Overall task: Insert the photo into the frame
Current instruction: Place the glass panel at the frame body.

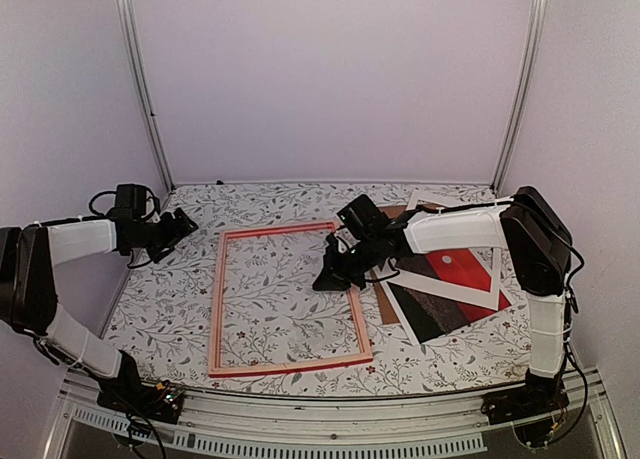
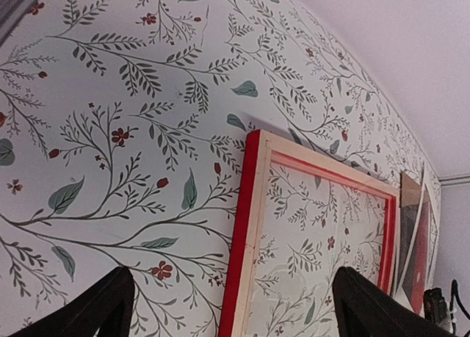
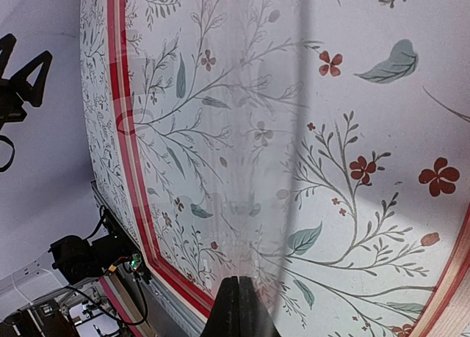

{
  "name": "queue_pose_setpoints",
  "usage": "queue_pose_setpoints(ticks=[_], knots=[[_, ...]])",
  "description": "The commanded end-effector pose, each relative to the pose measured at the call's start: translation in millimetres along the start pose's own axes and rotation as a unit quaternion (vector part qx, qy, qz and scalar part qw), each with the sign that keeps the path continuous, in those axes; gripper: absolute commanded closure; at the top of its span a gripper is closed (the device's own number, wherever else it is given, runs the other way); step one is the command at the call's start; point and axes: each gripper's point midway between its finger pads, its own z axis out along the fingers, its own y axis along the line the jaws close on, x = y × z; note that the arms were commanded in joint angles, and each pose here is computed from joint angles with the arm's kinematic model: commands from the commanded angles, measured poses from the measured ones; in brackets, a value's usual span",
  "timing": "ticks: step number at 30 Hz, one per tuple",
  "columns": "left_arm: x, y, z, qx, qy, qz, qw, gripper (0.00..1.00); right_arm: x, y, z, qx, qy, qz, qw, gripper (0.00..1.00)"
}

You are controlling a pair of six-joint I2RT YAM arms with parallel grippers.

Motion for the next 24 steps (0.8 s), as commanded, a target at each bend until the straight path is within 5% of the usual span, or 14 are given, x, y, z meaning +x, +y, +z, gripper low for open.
queue_pose_setpoints(ticks=[1,24], knots=[[-3.0,-5.0,1.5,0.004,-0.005,0.013,1.000,0.04,-11.3,22.0,-14.1,-0.019,-0.026,-0.025,0.999,1.00],[-2.7,-5.3,1.7,0.004,-0.005,0.015,1.000,0.04,-11.3,15.2,-13.8,-0.001,-0.027,-0.027,0.999,1.00]])
